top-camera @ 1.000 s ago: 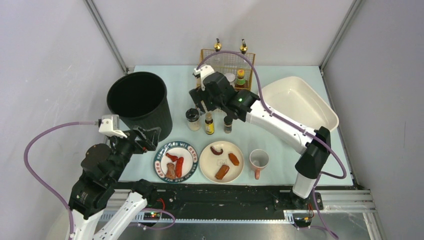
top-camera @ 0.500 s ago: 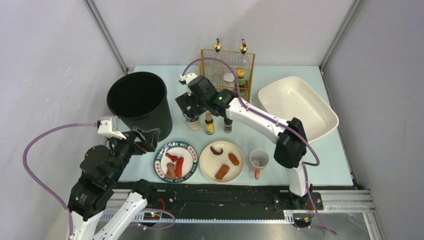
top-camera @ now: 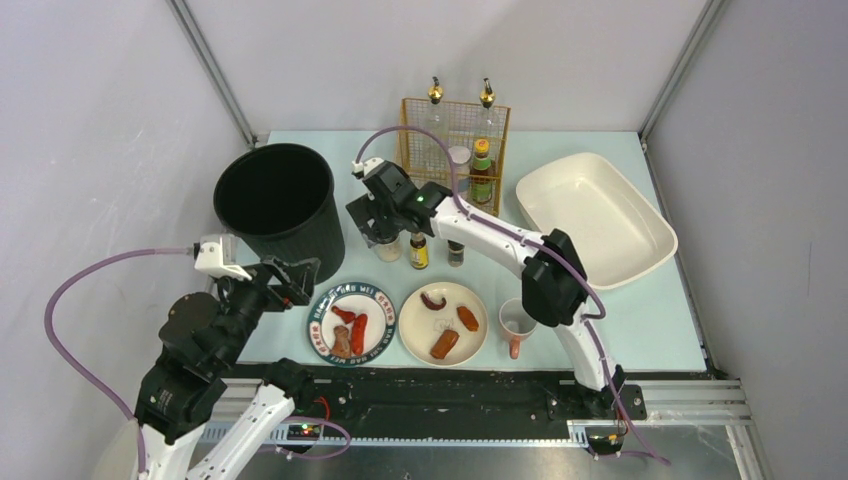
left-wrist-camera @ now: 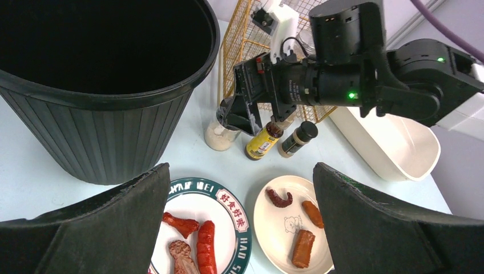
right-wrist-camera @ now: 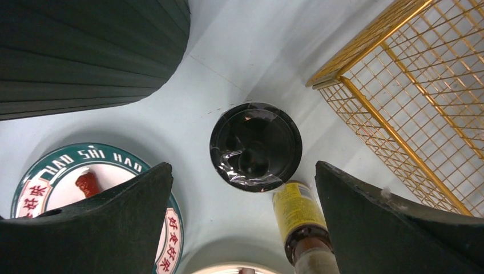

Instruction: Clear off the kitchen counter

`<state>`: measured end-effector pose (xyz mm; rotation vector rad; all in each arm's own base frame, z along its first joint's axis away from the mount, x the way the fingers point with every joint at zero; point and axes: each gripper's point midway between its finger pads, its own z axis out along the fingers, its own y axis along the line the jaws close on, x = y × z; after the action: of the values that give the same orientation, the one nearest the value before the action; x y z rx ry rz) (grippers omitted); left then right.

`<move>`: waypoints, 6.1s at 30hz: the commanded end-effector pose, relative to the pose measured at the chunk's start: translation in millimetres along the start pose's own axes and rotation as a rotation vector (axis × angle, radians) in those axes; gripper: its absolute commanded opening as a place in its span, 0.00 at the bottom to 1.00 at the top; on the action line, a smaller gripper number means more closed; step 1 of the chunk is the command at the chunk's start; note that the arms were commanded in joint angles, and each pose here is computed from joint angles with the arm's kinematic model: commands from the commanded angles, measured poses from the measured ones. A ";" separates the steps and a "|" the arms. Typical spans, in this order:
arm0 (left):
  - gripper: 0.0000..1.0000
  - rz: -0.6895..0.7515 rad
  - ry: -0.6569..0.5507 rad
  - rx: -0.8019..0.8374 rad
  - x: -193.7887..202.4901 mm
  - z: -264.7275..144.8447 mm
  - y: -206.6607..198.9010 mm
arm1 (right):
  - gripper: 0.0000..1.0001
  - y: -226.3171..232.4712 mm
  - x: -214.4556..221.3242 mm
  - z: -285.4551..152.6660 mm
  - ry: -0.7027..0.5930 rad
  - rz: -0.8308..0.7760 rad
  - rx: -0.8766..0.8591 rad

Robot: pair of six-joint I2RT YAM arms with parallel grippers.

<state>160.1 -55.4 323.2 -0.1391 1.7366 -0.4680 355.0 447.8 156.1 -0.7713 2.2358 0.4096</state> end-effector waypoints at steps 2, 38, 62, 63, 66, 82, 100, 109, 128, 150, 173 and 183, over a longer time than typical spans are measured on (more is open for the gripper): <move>0.98 -0.013 -0.024 0.012 -5.2 -4.6 -1.8 | 0.99 -5.4 -5.9 11.0 -0.010 0.015 0.042; 0.98 0.009 -0.006 0.004 -3.5 -0.6 -1.3 | 0.33 -1.0 -32.5 -0.6 -0.097 -0.026 0.029; 0.98 0.009 -0.015 0.006 -11.6 -1.0 -4.4 | 0.00 -21.5 -154.6 -189.2 -0.515 0.029 0.029; 0.98 0.009 -0.015 0.006 -11.8 -1.1 -4.5 | 0.00 -24.8 -156.6 -190.4 -0.521 0.034 0.034; 0.98 0.005 -0.020 0.007 -12.3 -2.2 -4.4 | 0.00 -43.1 -167.9 -193.9 -0.557 0.053 0.068; 0.98 0.001 -0.024 0.011 -14.4 -3.9 -5.4 | 0.00 -114.3 -197.1 -145.9 -0.616 0.107 0.237; 0.98 0.011 -0.009 -0.006 -13.6 -1.5 -3.6 | 0.00 -151.8 -188.0 -87.0 -0.570 0.141 0.317; 0.98 0.011 -0.006 -0.009 -12.3 -0.8 -2.9 | 0.00 -167.4 -167.7 -59.7 -0.500 0.154 0.351; 0.98 0.008 -0.010 -0.004 -10.2 -3.4 -2.0 | 0.00 -178.0 -114.7 4.0 -0.343 0.191 0.398; 0.98 0.009 -0.007 -0.010 -9.4 -5.7 -0.2 | 0.37 -184.6 -86.0 33.1 -0.278 0.251 0.423; 0.98 0.002 -0.005 -0.005 -8.6 -5.7 -1.2 | 0.75 -169.4 -118.4 -2.8 -0.356 0.242 0.368; 0.98 -0.003 -0.015 0.004 -11.6 -8.7 -2.8 | 0.80 -152.6 -144.8 -40.8 -0.429 0.220 0.339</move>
<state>158.4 -54.0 321.9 -0.1373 1.7651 -0.4533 522.6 367.3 190.3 -0.2591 2.0630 0.1736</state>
